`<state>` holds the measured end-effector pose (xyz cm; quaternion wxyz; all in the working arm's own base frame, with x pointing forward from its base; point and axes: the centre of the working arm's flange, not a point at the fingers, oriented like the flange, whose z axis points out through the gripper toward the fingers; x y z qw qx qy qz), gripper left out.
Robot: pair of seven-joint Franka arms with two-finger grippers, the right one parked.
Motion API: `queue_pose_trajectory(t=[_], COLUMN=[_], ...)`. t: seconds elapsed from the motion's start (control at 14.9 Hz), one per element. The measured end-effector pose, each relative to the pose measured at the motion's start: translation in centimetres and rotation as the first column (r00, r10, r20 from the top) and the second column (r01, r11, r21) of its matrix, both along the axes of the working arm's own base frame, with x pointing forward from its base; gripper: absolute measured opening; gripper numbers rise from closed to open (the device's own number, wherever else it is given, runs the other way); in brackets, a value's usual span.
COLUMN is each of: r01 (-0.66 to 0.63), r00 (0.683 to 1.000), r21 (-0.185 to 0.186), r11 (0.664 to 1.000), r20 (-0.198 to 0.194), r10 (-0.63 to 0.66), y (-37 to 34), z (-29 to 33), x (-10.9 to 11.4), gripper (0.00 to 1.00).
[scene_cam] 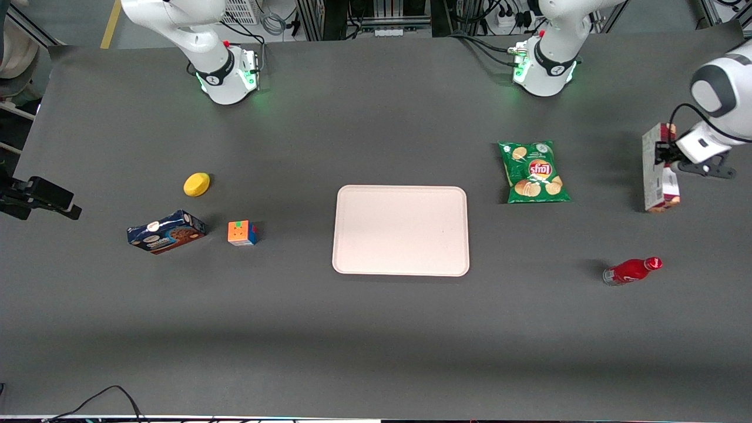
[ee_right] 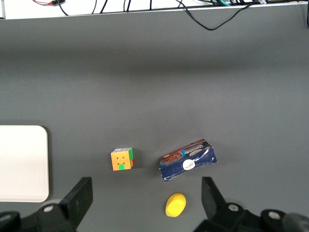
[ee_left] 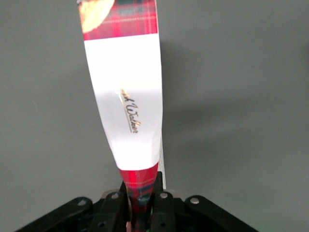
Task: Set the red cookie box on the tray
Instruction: 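Carry the held cookie box past the chip bag to the white tray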
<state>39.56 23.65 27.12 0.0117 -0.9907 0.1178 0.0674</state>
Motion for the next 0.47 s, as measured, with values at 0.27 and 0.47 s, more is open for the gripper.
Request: queue_pose_trajectory(t=[0.27, 0.47], r01=[0.073, 0.088], r00=[0.997, 0.995], r21=[-0.008, 0.016], r11=[0.997, 0.996], r20=[0.012, 0.043], r10=[-0.073, -0.089], y=[-4.9, -12.1], z=[10.2, 18.3], x=[9.4, 14.3], gripper=[0.15, 0.15])
